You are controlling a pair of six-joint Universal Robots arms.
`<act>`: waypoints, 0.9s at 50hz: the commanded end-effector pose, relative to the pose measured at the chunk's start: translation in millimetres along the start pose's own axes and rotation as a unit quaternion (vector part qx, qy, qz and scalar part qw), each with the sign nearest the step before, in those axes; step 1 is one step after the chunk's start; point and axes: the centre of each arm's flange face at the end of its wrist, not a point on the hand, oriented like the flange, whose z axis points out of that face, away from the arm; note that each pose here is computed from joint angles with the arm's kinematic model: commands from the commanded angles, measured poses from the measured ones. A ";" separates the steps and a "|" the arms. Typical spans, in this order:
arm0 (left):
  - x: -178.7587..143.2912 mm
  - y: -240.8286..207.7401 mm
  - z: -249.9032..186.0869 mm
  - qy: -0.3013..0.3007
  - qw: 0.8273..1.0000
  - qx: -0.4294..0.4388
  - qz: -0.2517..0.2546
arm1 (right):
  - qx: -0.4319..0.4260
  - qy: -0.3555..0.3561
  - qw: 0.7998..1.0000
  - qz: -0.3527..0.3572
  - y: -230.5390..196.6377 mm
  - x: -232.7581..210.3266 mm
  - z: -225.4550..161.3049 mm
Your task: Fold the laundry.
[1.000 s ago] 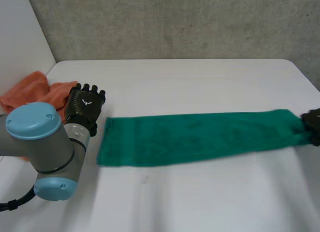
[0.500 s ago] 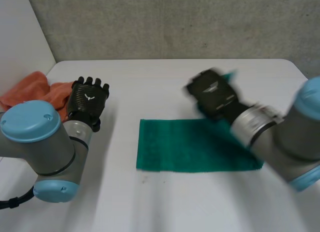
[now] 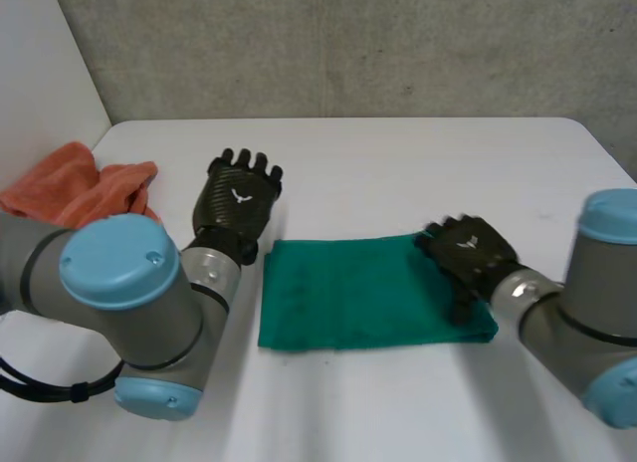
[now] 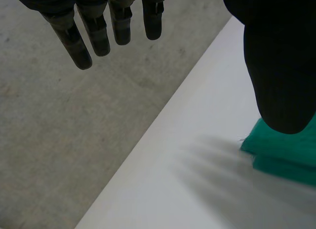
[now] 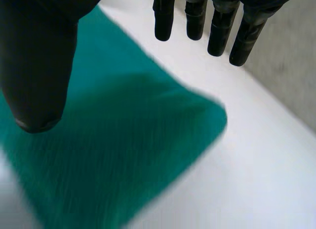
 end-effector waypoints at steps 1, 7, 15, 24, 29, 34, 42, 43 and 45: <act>12.2 0.8 -3.5 0.015 1.000 0.000 0.002 | -0.057 -0.019 0.997 0.046 39.7 13.4 -13.2; 12.3 2.9 -4.9 0.017 1.000 -0.005 0.003 | -0.053 0.001 0.998 0.047 45.0 25.4 -6.7; 5.7 -3.2 -9.9 0.011 1.000 -0.003 0.001 | 0.024 0.084 0.996 -0.017 8.5 47.0 5.4; -9.2 -11.6 -10.4 -0.010 1.000 0.006 -0.001 | 0.130 -0.071 0.983 -0.108 -64.3 -80.5 -6.0; -19.7 -9.0 -6.6 -0.036 0.999 -0.005 -0.007 | 0.151 -0.144 0.965 -0.162 -61.9 -137.1 -18.1; -22.6 -12.6 -5.5 -0.044 0.998 0.000 -0.041 | 0.130 -0.156 0.968 -0.148 -48.3 -142.6 -16.5; -19.7 -32.6 -3.5 -0.032 0.993 0.026 -0.109 | 0.116 -0.044 0.990 0.067 -63.1 -38.7 -6.5; -15.7 -37.2 -3.9 -0.018 0.992 0.028 -0.123 | 0.112 -0.027 0.989 0.091 -60.8 -23.6 -4.2; -10.0 -41.7 -5.6 0.002 0.990 0.029 -0.139 | 0.101 -0.015 0.988 0.120 -55.3 -10.5 -2.2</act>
